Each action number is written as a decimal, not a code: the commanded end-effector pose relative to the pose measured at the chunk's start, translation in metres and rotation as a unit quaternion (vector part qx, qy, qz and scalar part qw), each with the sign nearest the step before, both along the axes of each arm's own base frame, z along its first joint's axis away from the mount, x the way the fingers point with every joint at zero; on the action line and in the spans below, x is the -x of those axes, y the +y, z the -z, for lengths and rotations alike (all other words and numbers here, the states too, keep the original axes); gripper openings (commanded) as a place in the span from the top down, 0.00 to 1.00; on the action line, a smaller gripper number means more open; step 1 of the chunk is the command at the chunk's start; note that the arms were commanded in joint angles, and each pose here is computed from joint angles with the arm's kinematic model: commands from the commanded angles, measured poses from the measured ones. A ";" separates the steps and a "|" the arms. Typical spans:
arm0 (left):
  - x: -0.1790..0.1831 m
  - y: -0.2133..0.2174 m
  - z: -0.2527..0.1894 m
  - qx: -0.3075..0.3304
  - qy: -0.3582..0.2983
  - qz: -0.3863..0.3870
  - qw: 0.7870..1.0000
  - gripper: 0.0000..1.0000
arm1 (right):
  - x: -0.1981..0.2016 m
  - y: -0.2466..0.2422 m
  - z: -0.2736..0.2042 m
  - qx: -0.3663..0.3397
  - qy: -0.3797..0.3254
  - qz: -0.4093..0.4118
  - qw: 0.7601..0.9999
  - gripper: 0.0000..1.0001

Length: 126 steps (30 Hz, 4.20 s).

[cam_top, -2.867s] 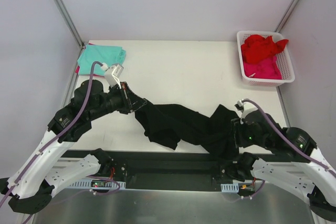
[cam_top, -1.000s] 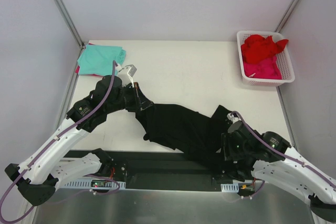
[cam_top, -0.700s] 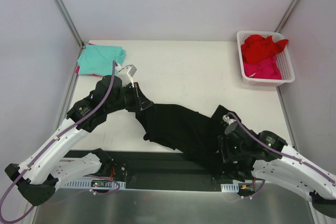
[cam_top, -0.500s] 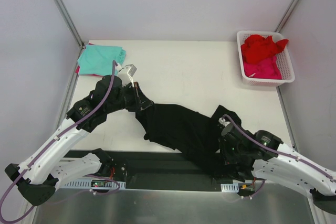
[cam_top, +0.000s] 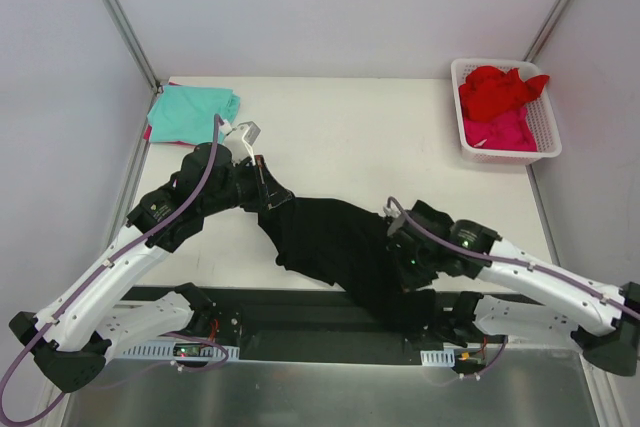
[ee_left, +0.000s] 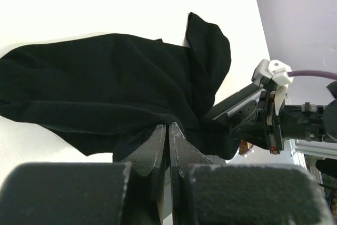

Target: Fold and stack the t-shirts

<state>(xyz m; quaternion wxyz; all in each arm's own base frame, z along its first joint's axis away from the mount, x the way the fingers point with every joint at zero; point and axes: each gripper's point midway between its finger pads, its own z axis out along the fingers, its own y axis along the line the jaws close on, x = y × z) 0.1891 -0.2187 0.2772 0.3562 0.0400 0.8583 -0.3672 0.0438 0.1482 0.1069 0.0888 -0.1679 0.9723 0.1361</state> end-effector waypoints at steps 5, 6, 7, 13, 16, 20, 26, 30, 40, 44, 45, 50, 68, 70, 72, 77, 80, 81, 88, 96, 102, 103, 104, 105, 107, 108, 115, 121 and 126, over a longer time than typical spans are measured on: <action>-0.005 0.000 -0.011 0.021 -0.018 -0.007 1.000 1.00 | -0.085 0.109 -0.046 -0.006 -0.098 -0.081 0.992 0.99; -0.004 0.000 -0.012 0.022 -0.021 -0.007 1.000 1.00 | -0.091 0.118 -0.047 -0.004 -0.099 -0.088 0.991 0.99; -0.004 0.002 -0.014 0.024 -0.026 -0.009 0.999 1.00 | -0.100 0.132 -0.057 -0.010 -0.110 -0.098 0.989 0.99; 0.001 0.008 -0.024 0.027 -0.039 -0.013 0.999 1.00 | -0.127 0.169 -0.039 0.008 -0.094 -0.116 0.989 0.99; 0.001 0.008 -0.025 0.028 -0.037 -0.012 0.999 1.00 | -0.132 0.177 -0.025 0.017 -0.078 -0.119 0.990 0.99; 0.001 0.007 -0.024 0.026 -0.034 -0.010 0.999 1.00 | -0.125 0.184 -0.004 0.021 -0.044 -0.127 0.991 0.94; 0.000 0.005 -0.022 0.023 -0.028 -0.007 0.999 1.00 | -0.129 0.173 -0.014 0.016 -0.072 -0.100 0.992 0.63; -0.006 -0.001 -0.015 0.015 -0.015 -0.003 1.000 1.00 | -0.140 0.154 -0.042 0.018 -0.107 -0.077 0.991 0.57; -0.015 -0.013 -0.014 0.014 -0.009 0.009 1.000 1.00 | -0.135 0.088 -0.053 0.048 -0.120 -0.040 0.991 0.59; -0.016 -0.015 -0.013 0.012 -0.007 0.010 1.000 1.00 | -0.132 0.073 -0.037 0.056 -0.110 -0.030 0.992 0.60; -0.017 -0.015 -0.012 0.011 -0.005 0.008 1.000 1.00 | -0.128 0.069 -0.030 0.059 -0.100 -0.030 0.993 0.61; -0.017 -0.016 -0.008 0.012 0.001 0.010 1.000 1.00 | -0.125 0.070 -0.012 0.056 -0.085 -0.029 0.994 0.66; -0.007 -0.006 -0.007 0.015 -0.006 0.003 1.000 1.00 | -0.124 0.096 0.022 0.036 -0.046 -0.035 0.998 0.67; -0.008 -0.006 -0.008 0.015 -0.007 0.002 1.000 1.00 | -0.125 0.096 0.022 0.037 -0.047 -0.037 0.998 0.67; -0.008 -0.006 -0.008 0.016 -0.007 0.002 1.000 1.00 | -0.124 0.095 0.024 0.039 -0.046 -0.040 0.997 0.67; -0.007 -0.005 -0.003 0.012 -0.002 0.000 1.000 1.00 | -0.120 0.101 0.031 0.028 -0.030 -0.046 0.998 0.67; -0.007 -0.006 -0.002 0.011 -0.001 0.001 1.000 1.00 | -0.118 0.110 0.030 0.013 -0.024 -0.043 0.999 0.67; -0.008 -0.005 0.000 0.009 0.001 -0.001 1.000 1.00 | -0.117 0.112 0.030 0.011 -0.024 -0.045 0.999 0.67; -0.009 -0.005 0.000 0.008 0.000 -0.001 1.000 1.00 | -0.114 0.120 0.025 0.016 -0.030 -0.051 0.998 0.67; -0.008 -0.005 0.002 0.009 0.004 -0.002 1.000 1.00 | -0.110 0.113 0.015 0.029 -0.037 -0.057 0.997 0.67; -0.006 -0.004 0.000 0.012 0.001 -0.002 1.000 1.00 | -0.101 0.105 0.015 0.042 -0.043 -0.056 0.997 0.67; -0.006 -0.004 -0.001 0.014 0.000 -0.002 1.000 1.00 | -0.099 0.104 0.016 0.044 -0.041 -0.053 0.997 0.67; -0.006 -0.004 0.000 0.013 0.001 -0.001 1.000 1.00 | -0.097 0.103 0.015 0.043 -0.042 -0.054 0.997 0.67; -0.005 -0.004 -0.001 0.014 0.000 -0.001 1.000 1.00 | -0.095 0.101 0.015 0.044 -0.041 -0.054 0.997 0.67; -0.005 -0.004 -0.001 0.015 0.002 -0.002 1.000 1.00 | -0.090 0.097 0.018 0.047 -0.037 -0.051 0.997 0.67; -0.005 -0.004 0.000 0.015 0.003 -0.003 1.000 1.00 | -0.086 0.097 0.019 0.049 -0.036 -0.053 0.997 0.67; -0.005 -0.004 -0.002 0.018 0.004 -0.004 1.000 1.00 | -0.072 0.088 0.019 0.058 -0.037 -0.053 0.996 0.67; -0.005 -0.005 -0.003 0.019 0.004 -0.003 1.000 1.00 | -0.067 0.085 0.027 0.059 -0.033 -0.049 0.997 0.71; -0.006 -0.005 -0.004 0.018 0.002 -0.003 1.000 1.00 | -0.070 0.089 0.024 0.059 -0.037 -0.051 0.996 0.77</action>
